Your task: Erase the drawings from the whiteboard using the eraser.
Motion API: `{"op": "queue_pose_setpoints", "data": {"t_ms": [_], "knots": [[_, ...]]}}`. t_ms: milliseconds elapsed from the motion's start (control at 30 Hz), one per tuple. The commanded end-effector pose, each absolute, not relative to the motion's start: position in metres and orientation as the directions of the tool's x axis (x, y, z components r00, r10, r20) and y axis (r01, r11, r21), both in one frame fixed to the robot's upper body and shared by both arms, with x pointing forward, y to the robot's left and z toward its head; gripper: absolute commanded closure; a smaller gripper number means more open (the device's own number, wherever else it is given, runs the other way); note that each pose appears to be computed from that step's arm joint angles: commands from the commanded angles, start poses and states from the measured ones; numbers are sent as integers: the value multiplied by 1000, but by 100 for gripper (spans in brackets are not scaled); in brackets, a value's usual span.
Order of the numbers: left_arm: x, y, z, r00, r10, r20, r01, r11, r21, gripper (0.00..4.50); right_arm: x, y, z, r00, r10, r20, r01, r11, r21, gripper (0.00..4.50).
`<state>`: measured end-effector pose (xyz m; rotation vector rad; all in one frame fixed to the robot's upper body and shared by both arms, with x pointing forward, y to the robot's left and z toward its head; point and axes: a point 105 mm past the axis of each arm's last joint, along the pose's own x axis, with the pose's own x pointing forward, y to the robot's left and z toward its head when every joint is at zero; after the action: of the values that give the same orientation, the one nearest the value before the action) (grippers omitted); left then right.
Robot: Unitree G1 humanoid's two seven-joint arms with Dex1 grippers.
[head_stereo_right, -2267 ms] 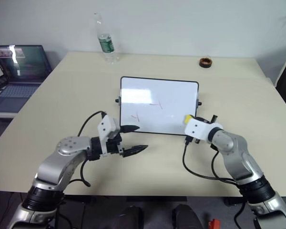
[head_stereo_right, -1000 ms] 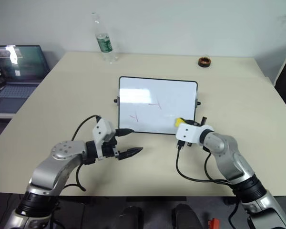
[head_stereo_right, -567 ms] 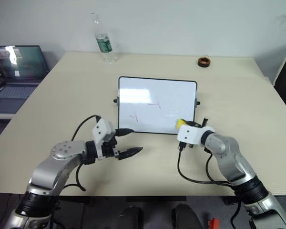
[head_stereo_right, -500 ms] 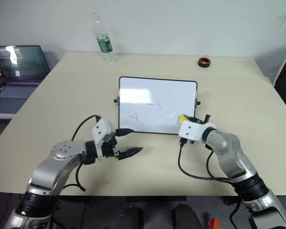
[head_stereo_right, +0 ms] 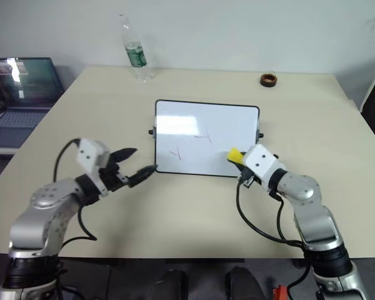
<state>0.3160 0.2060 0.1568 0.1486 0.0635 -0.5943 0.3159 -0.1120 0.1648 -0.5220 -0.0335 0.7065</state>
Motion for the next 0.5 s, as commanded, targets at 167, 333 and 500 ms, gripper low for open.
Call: {"op": "queue_pose_setpoints", "data": {"t_ms": [167, 333, 500], "knots": [[311, 218, 170, 876, -480, -54, 483, 865, 135, 0, 295, -102, 175, 719, 693, -55, -668, 666, -334, 351], [313, 216, 178, 885, -464, -32, 464, 873, 151, 0, 312, -94, 176, 738, 674, -36, -638, 680, -361, 351], [315, 210, 184, 886, -463, -21, 461, 874, 156, 0, 329, -78, 179, 724, 689, -35, -616, 622, -483, 351]]}}
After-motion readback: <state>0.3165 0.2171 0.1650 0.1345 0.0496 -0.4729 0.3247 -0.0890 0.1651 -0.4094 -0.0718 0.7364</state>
